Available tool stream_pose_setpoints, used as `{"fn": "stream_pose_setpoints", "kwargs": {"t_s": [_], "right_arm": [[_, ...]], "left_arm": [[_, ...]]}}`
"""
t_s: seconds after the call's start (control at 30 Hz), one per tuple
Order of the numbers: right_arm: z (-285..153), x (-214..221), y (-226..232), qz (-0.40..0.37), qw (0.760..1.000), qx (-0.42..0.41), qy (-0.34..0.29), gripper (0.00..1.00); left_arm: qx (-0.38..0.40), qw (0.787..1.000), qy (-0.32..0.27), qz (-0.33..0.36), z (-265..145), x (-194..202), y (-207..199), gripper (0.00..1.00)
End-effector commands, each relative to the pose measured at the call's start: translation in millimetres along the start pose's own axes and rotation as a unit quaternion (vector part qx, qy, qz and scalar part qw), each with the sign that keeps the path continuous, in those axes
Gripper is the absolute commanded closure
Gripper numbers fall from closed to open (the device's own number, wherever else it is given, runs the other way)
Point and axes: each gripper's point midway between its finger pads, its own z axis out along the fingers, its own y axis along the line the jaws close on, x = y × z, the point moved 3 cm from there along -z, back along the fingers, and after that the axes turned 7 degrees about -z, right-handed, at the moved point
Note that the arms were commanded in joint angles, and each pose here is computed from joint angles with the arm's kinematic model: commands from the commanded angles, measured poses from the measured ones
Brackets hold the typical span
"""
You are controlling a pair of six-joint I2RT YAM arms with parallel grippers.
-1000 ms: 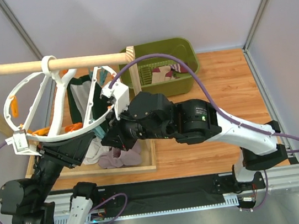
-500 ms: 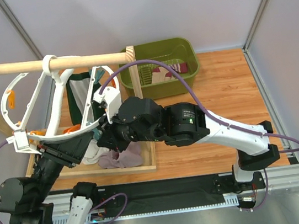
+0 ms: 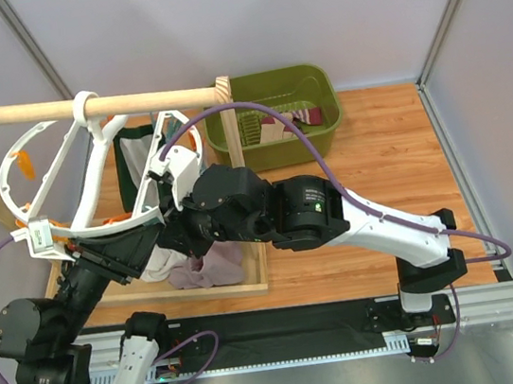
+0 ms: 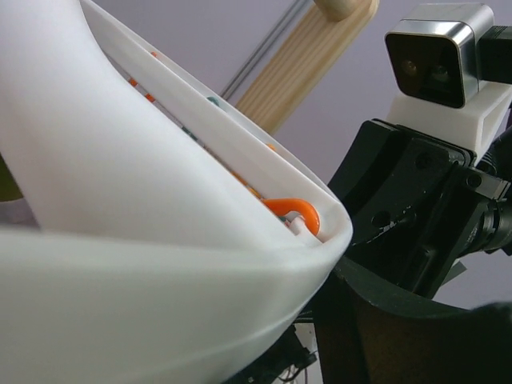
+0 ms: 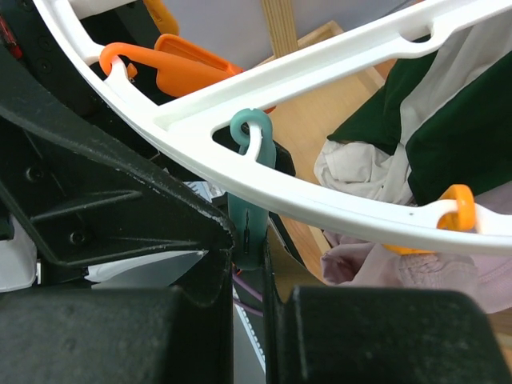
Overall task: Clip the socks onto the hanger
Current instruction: Open the clamp at the hanger.
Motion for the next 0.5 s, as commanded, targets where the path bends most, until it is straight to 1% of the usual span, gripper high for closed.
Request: {"fn": "stream_pose_setpoints", "kwargs": {"t_s": [0.0, 0.17, 0.33, 0.47], "right_arm": [[3.1, -1.9, 17.3, -0.019, 0.999, -0.032, -0.004, 1.0], [4.6, 8.2, 13.0, -0.022, 1.0, -0.018, 0.01, 1.0], [2.3, 8.6, 13.6, -0.027, 0.999, -0.014, 0.009, 1.0], [2.1, 8.5, 14.7, -0.03, 0.999, -0.014, 0.008, 1.0]], "left_arm": [[-0.02, 0.999, 0.04, 0.002, 11.3, 6.4, 11.1, 0.41], [-0.037, 0.999, 0.032, 0.004, 12.4, 2.3, 13.9, 0.41], [-0.056, 0.998, 0.038, -0.007, 18.1, 4.4, 24.4, 0.43], [-0.069, 0.997, 0.025, -0.006, 16.6, 0.4, 25.9, 0.45]]}}
